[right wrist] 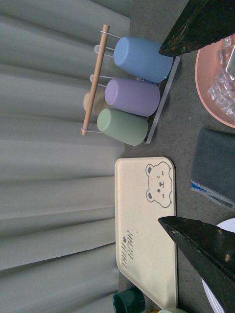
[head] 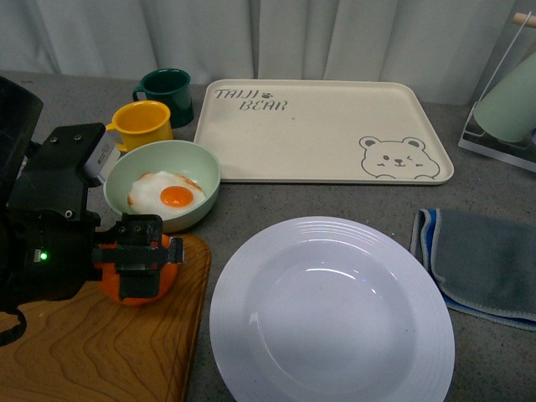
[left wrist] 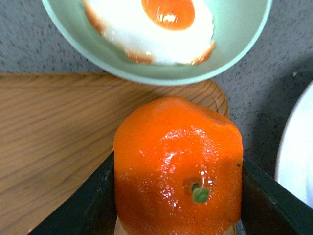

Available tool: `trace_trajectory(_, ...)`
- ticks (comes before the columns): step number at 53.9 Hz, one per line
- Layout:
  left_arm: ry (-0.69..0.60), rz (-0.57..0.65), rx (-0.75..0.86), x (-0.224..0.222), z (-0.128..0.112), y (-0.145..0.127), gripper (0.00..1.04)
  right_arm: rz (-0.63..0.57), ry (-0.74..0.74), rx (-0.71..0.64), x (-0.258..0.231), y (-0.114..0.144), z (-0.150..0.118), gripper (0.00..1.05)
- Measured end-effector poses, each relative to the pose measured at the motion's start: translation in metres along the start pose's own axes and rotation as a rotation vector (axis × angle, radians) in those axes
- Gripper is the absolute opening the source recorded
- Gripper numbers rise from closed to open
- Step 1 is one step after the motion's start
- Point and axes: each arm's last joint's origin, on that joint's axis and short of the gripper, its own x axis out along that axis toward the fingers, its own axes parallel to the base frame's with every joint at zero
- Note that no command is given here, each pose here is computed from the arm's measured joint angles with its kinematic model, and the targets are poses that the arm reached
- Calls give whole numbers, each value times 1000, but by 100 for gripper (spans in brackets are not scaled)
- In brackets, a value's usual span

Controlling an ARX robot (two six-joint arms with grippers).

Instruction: Place orange and plate with both arms

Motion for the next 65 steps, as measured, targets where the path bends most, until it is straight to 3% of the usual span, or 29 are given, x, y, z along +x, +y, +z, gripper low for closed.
trace_trajectory(10,-68,-68,56,-25,14,-23,54,0,0,0,0,0,0,95)
trace_trajectory(14,-93,-120,94,-30,18,-47,54,0,0,0,0,0,0,95)
trace_trajectory(31,-26,-228,138,-7,0,-102,53,0,0,0,0,0,0,95)
trace_trajectory(58,52,-242,176,23,-11,-120,53,0,0,0,0,0,0,95)
trace_trajectory(65,64,-237,178,26,-12,-120,73,0,0,0,0,0,0,95)
